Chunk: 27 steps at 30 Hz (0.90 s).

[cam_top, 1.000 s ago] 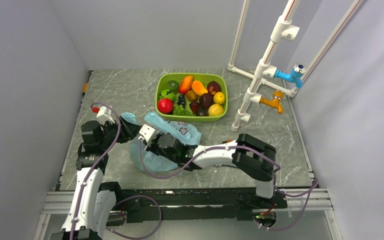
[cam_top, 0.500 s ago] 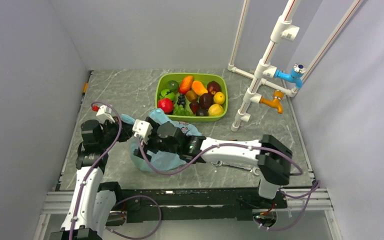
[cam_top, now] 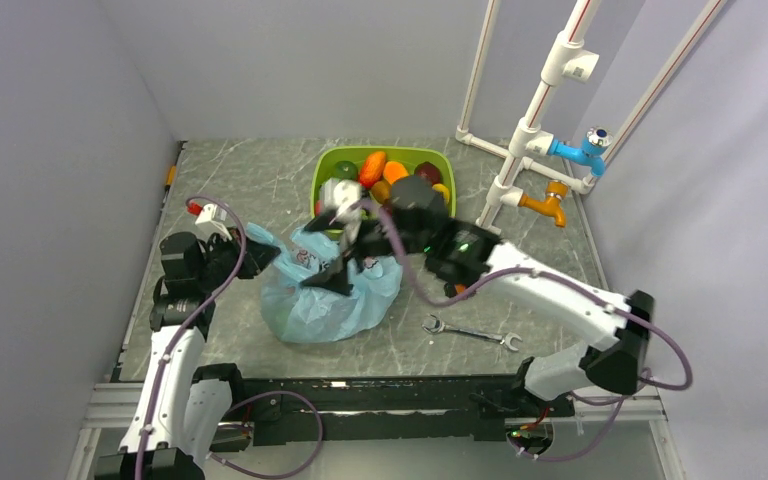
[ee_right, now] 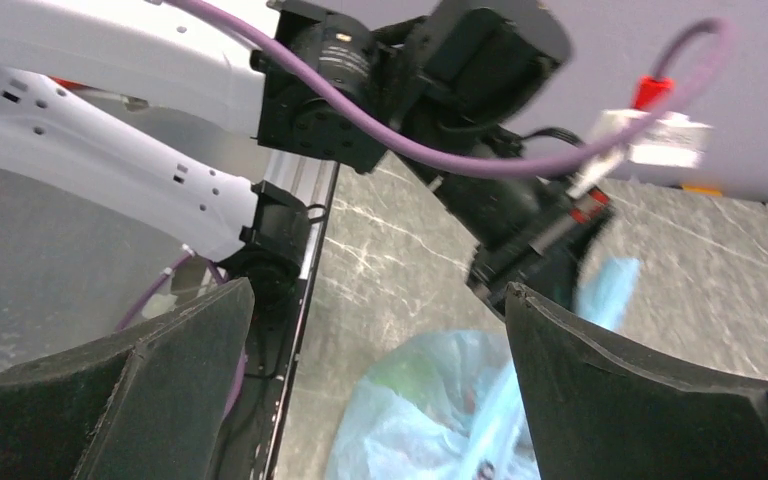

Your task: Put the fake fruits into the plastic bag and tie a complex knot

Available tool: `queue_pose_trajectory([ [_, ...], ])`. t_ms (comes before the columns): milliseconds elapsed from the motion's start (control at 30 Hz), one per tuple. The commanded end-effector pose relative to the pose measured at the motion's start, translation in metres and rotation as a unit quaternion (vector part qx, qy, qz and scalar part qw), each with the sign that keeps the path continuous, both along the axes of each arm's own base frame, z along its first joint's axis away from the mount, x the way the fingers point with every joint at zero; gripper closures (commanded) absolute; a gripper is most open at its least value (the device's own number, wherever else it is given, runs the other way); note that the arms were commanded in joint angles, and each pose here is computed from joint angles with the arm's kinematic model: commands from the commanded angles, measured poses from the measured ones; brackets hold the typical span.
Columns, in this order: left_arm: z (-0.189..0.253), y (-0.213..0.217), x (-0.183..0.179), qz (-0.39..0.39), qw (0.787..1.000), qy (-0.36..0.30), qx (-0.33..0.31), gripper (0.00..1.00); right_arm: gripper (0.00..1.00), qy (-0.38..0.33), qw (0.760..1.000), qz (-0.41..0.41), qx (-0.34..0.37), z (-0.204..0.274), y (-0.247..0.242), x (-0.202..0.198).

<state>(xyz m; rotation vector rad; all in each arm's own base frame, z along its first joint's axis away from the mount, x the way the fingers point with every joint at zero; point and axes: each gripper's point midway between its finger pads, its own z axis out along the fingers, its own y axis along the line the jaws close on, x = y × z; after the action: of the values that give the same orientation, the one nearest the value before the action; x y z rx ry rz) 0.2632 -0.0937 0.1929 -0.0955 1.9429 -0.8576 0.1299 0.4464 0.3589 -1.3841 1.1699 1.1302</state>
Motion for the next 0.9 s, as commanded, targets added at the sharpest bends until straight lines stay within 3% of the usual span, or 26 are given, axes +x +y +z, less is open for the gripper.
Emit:
queue_pose_trajectory([
  [0,0.033,-0.006,0.006,-0.034,0.998,-0.058,0.016,1.00,0.00,0.059,0.996,-0.034,-0.052,-0.003,-0.076,0.030],
  [133,0.038,-0.011,0.007,-0.053,0.997,-0.062,0.012,1.00,0.00,0.078,0.987,-0.062,-0.123,-0.069,-0.122,0.036],
  [233,0.040,-0.016,0.006,-0.074,0.995,-0.066,0.013,1.00,0.00,0.081,0.984,-0.062,-0.143,-0.093,-0.129,0.037],
  [733,0.045,-0.027,-0.002,-0.138,0.986,-0.088,0.034,1.00,0.01,0.118,0.985,-0.005,-0.129,-0.132,-0.078,0.074],
  [800,0.046,-0.028,-0.002,-0.143,0.985,-0.089,0.035,1.00,0.04,0.115,0.985,-0.003,-0.131,-0.136,-0.074,0.078],
  [867,0.047,-0.030,-0.004,-0.153,0.983,-0.091,0.037,1.00,0.14,0.115,0.984,-0.004,-0.133,-0.140,-0.070,0.083],
])
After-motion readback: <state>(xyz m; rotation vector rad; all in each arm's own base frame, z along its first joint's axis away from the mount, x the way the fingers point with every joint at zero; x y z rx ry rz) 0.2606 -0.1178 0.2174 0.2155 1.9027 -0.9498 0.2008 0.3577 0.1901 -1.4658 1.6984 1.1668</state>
